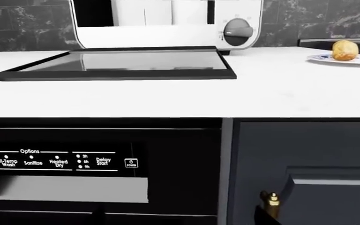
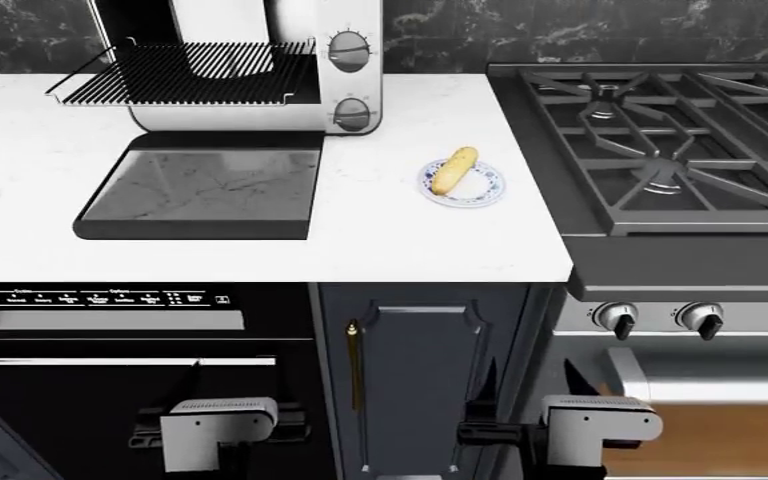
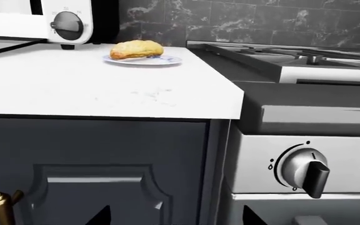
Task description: Place the baguette on the rack of the toaster oven.
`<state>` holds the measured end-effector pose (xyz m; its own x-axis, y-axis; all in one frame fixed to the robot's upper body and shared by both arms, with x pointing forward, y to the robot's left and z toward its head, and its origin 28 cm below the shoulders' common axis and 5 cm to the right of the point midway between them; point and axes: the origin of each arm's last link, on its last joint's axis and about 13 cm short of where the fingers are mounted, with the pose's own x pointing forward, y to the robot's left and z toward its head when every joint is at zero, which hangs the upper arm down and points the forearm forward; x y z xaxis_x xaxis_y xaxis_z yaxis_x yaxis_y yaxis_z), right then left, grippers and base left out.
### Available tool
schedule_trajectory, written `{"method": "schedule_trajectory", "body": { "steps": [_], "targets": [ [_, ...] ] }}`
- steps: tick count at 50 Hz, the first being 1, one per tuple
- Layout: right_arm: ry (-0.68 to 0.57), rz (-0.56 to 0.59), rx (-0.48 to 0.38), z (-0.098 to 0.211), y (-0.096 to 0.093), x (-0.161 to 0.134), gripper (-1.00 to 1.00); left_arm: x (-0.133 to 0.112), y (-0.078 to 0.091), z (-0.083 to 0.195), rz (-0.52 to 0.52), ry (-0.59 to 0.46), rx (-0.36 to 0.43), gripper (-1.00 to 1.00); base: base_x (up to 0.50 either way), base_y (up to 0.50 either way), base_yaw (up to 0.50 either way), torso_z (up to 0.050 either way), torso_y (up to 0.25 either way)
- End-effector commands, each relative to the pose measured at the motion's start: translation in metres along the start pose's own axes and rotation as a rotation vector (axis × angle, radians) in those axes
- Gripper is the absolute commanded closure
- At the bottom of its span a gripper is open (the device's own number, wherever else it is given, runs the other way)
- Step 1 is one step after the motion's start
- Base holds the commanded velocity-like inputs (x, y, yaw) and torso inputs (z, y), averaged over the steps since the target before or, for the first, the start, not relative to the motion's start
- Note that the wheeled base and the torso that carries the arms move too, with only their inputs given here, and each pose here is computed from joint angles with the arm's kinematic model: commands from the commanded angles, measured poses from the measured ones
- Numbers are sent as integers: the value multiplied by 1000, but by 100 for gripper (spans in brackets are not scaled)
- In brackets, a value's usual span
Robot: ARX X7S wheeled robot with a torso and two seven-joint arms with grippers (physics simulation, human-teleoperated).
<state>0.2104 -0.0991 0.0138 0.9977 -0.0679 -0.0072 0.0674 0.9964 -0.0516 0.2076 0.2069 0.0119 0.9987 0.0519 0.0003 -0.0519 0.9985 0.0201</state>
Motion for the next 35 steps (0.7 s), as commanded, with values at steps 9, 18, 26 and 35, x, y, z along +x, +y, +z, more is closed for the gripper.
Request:
{"method": "schedule_trajectory", "body": {
  "steps": [9,18,26,35],
  "targets": [
    [11,8,-26,0,-1,0,-100,-1,0,-1,5,2,-6,-100,25,433,0,0,0],
    [19,6,-32,0,-1,-1,-100,-1,0,-1,0,5,-3,-100,33,500,0,0,0],
    [31,11,-45,1,-2,-1,-100,-1,0,-1,-5,6,2,-100,33,395,0,0,0],
    [28,6,-56,1,-2,-1,-100,-1,1,-1,-13,1,16,-100,47,29,0,0,0]
  ]
}}
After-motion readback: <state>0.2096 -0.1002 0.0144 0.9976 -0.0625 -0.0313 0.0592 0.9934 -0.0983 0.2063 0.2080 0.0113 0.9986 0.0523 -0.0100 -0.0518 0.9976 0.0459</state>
